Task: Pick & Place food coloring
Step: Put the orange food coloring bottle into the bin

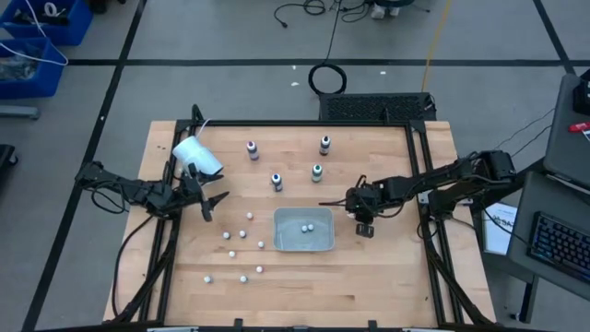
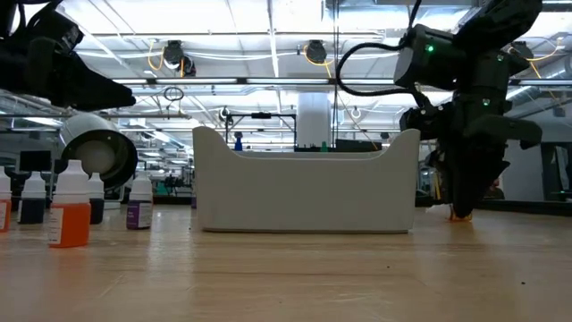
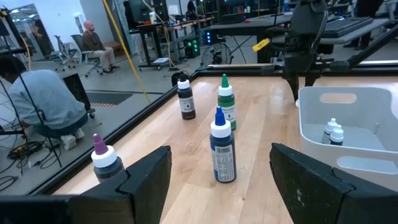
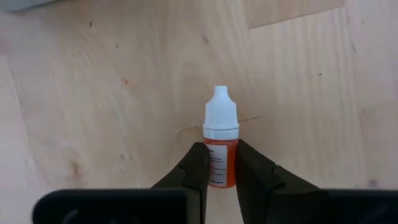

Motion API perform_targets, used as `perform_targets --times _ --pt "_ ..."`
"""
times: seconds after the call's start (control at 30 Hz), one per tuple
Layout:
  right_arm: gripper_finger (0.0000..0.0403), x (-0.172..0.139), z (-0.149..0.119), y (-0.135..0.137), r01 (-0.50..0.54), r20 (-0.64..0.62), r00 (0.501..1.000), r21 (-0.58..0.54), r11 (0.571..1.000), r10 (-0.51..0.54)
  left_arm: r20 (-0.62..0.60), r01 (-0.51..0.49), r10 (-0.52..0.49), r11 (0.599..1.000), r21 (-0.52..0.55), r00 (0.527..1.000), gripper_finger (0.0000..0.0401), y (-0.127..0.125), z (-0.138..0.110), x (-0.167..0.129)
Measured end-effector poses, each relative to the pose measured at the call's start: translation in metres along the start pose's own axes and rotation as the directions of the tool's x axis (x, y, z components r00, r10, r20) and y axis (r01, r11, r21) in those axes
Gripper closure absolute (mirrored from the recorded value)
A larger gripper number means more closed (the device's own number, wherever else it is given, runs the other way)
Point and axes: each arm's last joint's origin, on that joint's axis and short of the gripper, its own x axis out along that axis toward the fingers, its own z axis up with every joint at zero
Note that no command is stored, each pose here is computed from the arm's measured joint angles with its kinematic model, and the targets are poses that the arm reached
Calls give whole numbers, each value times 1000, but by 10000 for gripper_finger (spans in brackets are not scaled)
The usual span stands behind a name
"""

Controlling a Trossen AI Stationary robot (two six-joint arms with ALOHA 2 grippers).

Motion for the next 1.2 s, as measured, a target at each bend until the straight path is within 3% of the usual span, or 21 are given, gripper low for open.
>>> perform_targets --times 0.27,0.4,0.6,0.73,1.0,1.2 --pt "359 -54 20 5 41 286 958 -22 999 -33 18 0 0 1000 -28 1000 128 0 2 0" --pt "359 -76 32 8 49 480 877 -36 998 -25 77 13 -7 997 -76 997 128 0 9 0" --pt "359 -88 56 15 108 704 709 -151 983 31 220 154 -137 986 -62 966 128 -8 18 4" --pt "359 -83 71 19 175 778 626 -210 962 56 256 150 -143 989 -9 956 128 -15 17 12" --pt "359 -59 92 24 220 830 543 -289 931 130 220 86 -86 996 11 972 128 -26 33 48" --pt "359 -47 101 26 253 855 497 -306 918 148 155 199 -212 976 92 965 128 -44 51 99"
